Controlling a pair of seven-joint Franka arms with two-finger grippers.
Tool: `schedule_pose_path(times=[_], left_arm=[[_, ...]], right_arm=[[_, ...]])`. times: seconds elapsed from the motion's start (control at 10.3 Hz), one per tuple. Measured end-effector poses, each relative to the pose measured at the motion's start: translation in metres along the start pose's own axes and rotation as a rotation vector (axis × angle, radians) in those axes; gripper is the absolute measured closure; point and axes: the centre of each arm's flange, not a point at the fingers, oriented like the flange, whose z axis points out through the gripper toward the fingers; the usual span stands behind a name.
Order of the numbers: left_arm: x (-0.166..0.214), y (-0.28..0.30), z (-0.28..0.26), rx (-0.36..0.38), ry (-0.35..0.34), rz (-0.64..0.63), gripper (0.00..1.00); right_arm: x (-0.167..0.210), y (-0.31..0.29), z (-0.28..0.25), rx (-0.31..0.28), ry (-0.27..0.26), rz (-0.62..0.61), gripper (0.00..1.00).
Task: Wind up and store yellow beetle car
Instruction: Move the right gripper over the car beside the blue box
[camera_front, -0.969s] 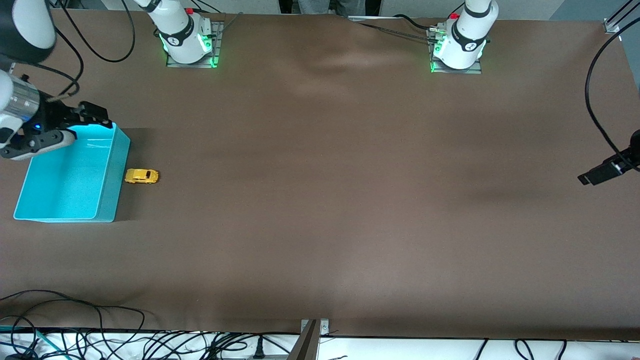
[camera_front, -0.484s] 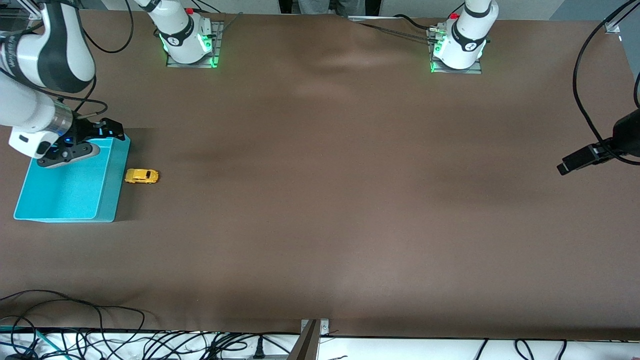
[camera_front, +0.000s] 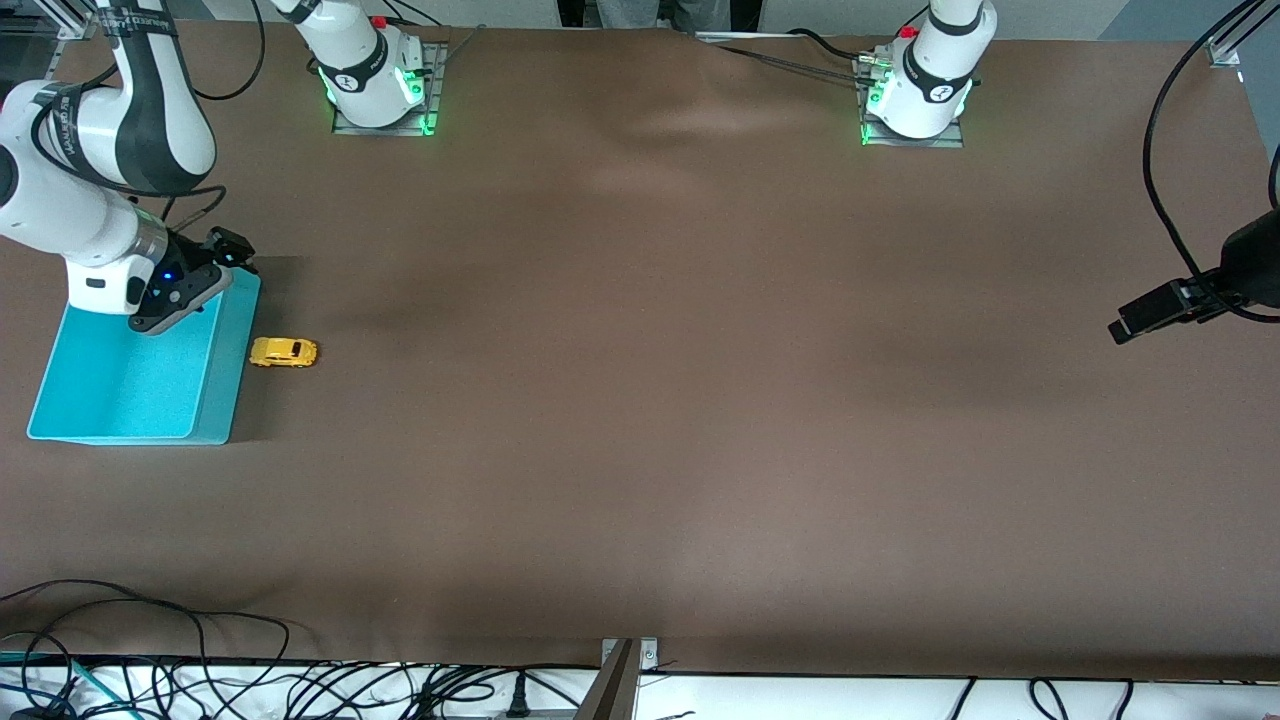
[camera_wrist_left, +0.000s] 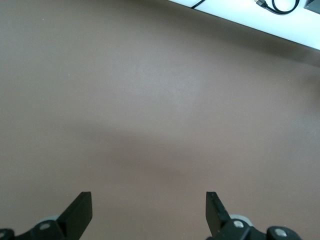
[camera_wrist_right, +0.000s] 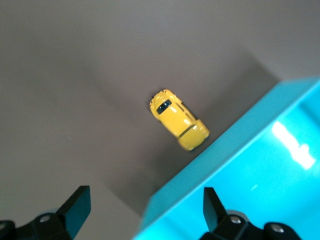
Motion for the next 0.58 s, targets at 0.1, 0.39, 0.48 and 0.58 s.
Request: schedule_pose_path(times=[0.1,0.39,0.48,0.58], left_arm=[[0.0,0.0,0.002,0.001,-0.005,0.0,0.0],[0.0,0.0,0.016,0.009,-0.034,0.008,0.0],[-0.001,0.001,0.019,0.01,-0.039,0.016,0.0],[-0.003,0.004,0.019,0.01,-0.04,0.023,0.03]], right_arm=[[-0.007,0.008,0.005,-0.019,0.011,-0.14,0.0],[-0.011,0.014,0.045,-0.009,0.007,-0.348,0.0],[-0.003,0.011,0.057,-0.005,0.006,-0.414,0.0],[0.007,0.007,0.066,-0.01,0.01,-0.457,0.0]])
